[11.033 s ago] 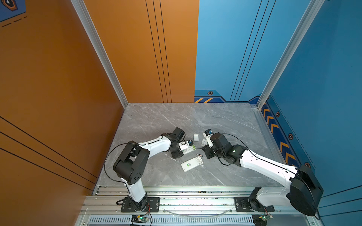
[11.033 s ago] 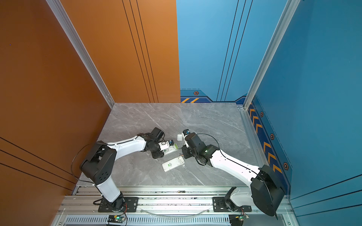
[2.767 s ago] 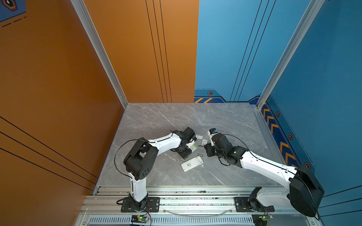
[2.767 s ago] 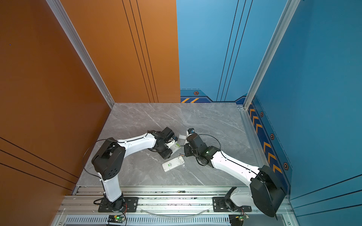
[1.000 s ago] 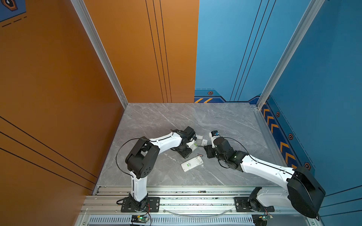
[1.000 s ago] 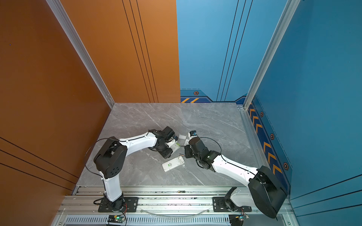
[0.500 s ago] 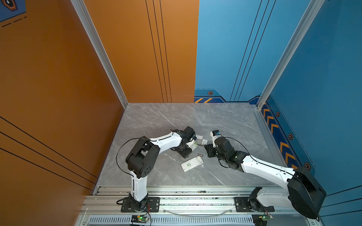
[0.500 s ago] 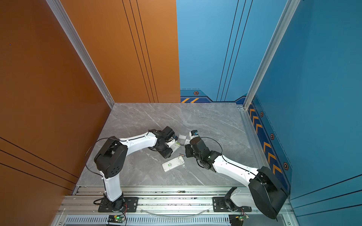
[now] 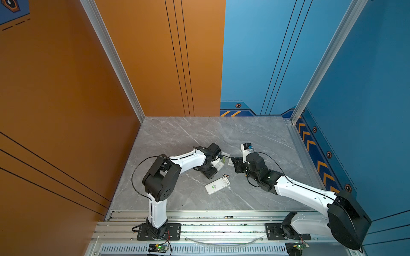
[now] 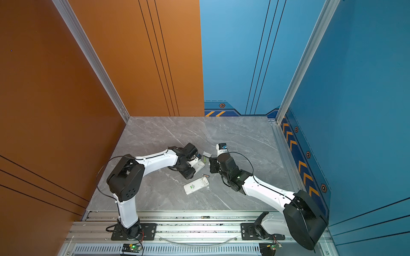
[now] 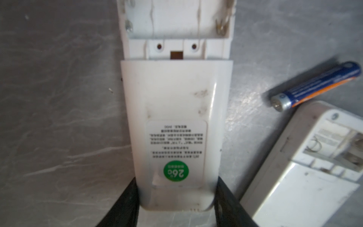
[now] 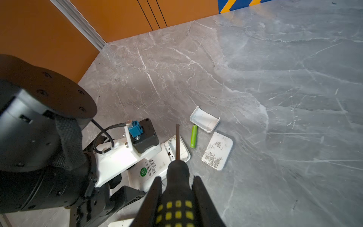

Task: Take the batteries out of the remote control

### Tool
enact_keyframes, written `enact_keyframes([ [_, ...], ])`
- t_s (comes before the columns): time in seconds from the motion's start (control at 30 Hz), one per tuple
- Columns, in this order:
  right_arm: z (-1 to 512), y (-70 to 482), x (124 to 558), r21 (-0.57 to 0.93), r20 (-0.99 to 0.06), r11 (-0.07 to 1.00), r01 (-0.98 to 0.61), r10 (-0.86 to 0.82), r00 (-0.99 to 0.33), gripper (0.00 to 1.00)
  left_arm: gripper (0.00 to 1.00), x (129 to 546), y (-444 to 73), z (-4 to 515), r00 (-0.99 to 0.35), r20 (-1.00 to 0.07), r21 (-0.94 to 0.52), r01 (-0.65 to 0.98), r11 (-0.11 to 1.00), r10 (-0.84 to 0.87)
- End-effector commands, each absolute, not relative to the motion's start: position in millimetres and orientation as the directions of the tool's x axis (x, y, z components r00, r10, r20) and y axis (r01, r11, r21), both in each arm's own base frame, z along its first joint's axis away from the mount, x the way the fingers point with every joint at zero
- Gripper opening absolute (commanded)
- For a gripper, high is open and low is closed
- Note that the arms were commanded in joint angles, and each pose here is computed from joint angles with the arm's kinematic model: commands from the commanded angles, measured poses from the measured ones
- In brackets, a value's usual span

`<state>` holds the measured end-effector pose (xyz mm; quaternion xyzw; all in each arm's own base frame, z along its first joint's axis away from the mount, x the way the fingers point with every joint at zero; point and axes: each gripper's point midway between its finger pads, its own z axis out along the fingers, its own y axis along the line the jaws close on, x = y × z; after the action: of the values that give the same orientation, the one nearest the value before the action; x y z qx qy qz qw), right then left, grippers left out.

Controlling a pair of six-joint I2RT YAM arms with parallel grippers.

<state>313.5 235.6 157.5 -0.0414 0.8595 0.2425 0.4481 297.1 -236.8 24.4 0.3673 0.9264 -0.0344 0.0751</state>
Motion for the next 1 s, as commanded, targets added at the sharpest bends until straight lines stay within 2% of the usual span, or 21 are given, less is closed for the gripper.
enact_keyframes([
  [0.0, 174, 221, 322, 0.4, -0.799, 0.883, -0.245, 0.206, -0.564, 0.0, 0.23, 294, -239, 21, -0.704, -0.154, -0.04, 0.705, 0.708, 0.693],
  [0.03, 175, 219, 322, 0.399, -0.797, 0.885, -0.241, 0.205, -0.568, 0.0, 0.25, 295, -236, 21, -0.708, -0.153, -0.032, 0.701, 0.712, 0.69],
  [0.1, 179, 215, 321, 0.393, -0.8, 0.887, -0.242, 0.201, -0.566, 0.0, 0.37, 294, -232, 20, -0.713, -0.148, -0.033, 0.696, 0.718, 0.685],
  [0.13, 179, 211, 321, 0.388, -0.798, 0.892, -0.232, 0.199, -0.569, 0.0, 0.47, 294, -230, 20, -0.712, -0.146, -0.024, 0.696, 0.718, 0.686],
  [0.23, 177, 195, 319, 0.371, -0.784, 0.909, -0.188, 0.199, -0.587, 0.0, 0.95, 300, -225, 28, -0.711, -0.168, 0.014, 0.691, 0.723, 0.683],
  [0.27, 178, 187, 319, 0.375, -0.788, 0.912, -0.167, 0.218, -0.576, 0.0, 0.98, 303, -226, 36, -0.708, -0.196, 0.018, 0.69, 0.724, 0.679],
  [0.53, 152, 146, 350, 0.393, -0.803, 0.918, -0.051, 0.315, -0.507, 0.08, 0.98, 323, -245, 129, -0.681, -0.474, -0.009, 0.638, 0.77, 0.558],
  [0.63, 130, 150, 362, 0.417, -0.789, 0.908, -0.042, 0.338, -0.513, 0.17, 0.98, 328, -241, 162, -0.691, -0.574, -0.064, 0.572, 0.818, 0.439],
  [0.7, 119, 149, 366, 0.407, -0.787, 0.913, -0.015, 0.342, -0.514, 0.19, 0.98, 333, -232, 177, -0.718, -0.605, -0.121, 0.51, 0.852, 0.344],
  [0.9, 102, 146, 362, 0.397, -0.772, 0.918, 0.021, 0.346, -0.533, 0.46, 0.98, 341, -187, 200, -0.762, -0.633, -0.214, 0.342, 0.915, 0.137],
  [0.93, 100, 146, 361, 0.404, -0.766, 0.915, 0.02, 0.35, -0.539, 0.51, 0.98, 342, -179, 200, -0.77, -0.629, -0.226, 0.315, 0.922, 0.109],
  [0.97, 103, 146, 361, 0.414, -0.759, 0.91, 0.014, 0.353, -0.547, 0.61, 0.98, 343, -171, 199, -0.776, -0.625, -0.233, 0.289, 0.929, 0.085],
])
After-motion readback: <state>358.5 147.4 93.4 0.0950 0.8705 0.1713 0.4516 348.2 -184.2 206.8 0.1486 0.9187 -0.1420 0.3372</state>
